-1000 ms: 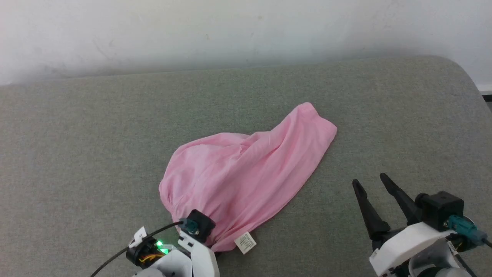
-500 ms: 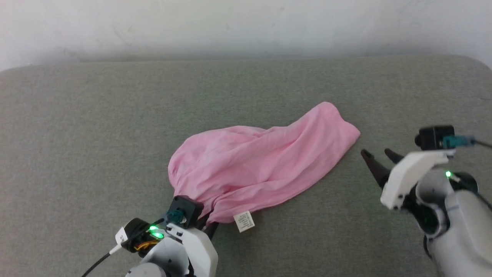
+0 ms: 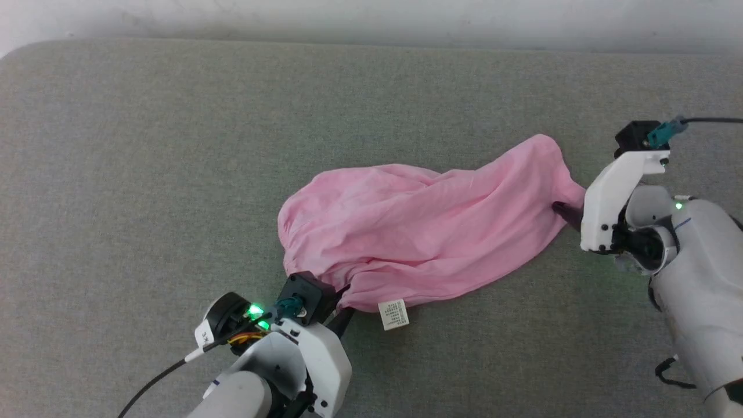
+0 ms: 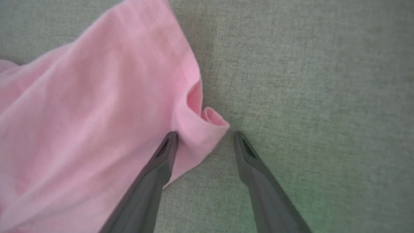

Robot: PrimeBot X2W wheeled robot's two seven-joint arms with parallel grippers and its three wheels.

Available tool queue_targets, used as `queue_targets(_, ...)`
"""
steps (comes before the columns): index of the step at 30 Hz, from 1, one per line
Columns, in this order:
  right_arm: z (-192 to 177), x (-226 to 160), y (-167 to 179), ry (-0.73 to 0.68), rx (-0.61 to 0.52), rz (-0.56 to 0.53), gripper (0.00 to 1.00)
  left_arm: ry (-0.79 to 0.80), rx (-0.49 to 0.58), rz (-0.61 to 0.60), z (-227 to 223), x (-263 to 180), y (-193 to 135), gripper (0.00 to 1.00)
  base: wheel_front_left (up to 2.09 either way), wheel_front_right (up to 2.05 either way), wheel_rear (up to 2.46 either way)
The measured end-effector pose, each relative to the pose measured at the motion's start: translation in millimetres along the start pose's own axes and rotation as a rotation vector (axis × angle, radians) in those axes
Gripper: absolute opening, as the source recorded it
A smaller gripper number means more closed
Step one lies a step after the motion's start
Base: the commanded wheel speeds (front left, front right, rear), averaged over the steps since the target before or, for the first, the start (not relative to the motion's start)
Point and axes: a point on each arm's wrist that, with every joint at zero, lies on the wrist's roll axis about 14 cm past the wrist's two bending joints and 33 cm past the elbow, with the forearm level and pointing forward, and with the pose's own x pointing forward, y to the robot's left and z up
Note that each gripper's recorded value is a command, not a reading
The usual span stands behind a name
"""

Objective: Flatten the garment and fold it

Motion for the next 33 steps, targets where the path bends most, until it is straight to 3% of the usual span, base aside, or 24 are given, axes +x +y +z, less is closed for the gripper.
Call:
queue_targets(2, 0, 1, 0, 0.02, 0.002, 0.002, 0.0, 0.003, 0.0, 0.0, -1, 0, 0, 0.0, 0.0, 0.0, 0.0)
queue_targets(12, -4, -11, 6, -0.015, -0.003, 0.038, 0.0, -0.019, 0.023, -0.004, 5, -4, -3, 0.0, 0.0, 0.0, 0.0)
queue_targets(18, -2, -38, 4, -0.175, -0.05, 0.05, 0.0, -0.091, 0.058, -0.008, 25, -14, -8, 0.0, 0.0, 0.0, 0.0)
queue_targets(26, 51, -128, -6, -0.531, -0.153, 0.031, 0.0, -0.339, 0.127, 0.057, 93, -44, 5, 0.0, 0.0, 0.0, 0.0)
queue_targets(33, 112, -214, 15, -0.822, -0.242, -0.005, 0.0, -0.581, 0.205, 0.107, 190, -60, 31, 0.0, 0.0, 0.0, 0.0)
